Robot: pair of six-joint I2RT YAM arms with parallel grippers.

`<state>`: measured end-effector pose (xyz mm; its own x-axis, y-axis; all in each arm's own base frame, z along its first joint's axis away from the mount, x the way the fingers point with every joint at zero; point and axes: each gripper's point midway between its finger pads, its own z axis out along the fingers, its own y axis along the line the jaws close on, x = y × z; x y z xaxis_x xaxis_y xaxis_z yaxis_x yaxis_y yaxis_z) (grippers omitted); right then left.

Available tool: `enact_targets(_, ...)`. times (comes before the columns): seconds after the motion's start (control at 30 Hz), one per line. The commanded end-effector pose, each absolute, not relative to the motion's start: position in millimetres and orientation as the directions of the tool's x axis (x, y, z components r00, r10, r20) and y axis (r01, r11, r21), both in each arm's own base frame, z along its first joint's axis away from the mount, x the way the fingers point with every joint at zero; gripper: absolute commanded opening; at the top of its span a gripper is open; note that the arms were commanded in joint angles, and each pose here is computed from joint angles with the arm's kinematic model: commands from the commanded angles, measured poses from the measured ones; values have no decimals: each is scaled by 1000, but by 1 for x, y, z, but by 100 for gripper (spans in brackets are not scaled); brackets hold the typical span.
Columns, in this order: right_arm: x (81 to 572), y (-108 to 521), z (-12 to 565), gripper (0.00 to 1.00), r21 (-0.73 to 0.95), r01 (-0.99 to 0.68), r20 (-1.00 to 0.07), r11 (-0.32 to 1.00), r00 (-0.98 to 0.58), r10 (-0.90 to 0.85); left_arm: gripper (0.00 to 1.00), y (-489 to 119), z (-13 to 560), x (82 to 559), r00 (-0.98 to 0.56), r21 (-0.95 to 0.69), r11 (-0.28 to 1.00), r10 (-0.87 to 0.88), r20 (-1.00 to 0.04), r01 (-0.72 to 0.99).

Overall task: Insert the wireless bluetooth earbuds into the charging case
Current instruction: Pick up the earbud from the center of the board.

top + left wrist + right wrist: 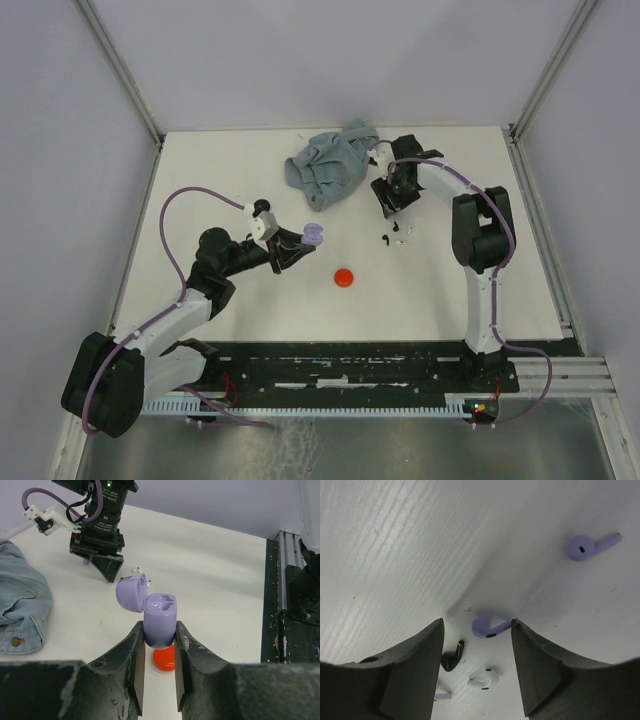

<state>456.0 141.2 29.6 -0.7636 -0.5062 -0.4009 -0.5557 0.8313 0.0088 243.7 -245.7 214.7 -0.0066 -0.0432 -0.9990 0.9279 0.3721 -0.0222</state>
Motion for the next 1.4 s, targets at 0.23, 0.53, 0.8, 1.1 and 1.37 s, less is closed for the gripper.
enact_targets(0.23, 442, 151, 30, 60, 109, -595, -372, 797, -768, -522, 3, -245, 225, 250, 103, 82, 380, -36, -994, 921)
enact_targets(0.53, 435, 153, 32, 49, 138, -558, -363, 818, -797, -483, 3, -245, 224, 250, 101, 80, 380, -34, -994, 921)
enact_targets(0.8, 445, 138, 26, 41, 49, -512, -343, 858, -815, -467, 3, -246, 224, 250, 100, 81, 379, -32, -994, 922)
enact_targets(1.1, 441, 136, 16, 40, 13, -543, -302, 840, -803, -515, 3, -247, 222, 249, 97, 82, 372, -23, -995, 925)
enact_targets(1.37, 440, 140, 5, 37, -20, -575, -267, 818, -785, -559, 3, -247, 221, 248, 113, 100, 370, -12, -994, 924)
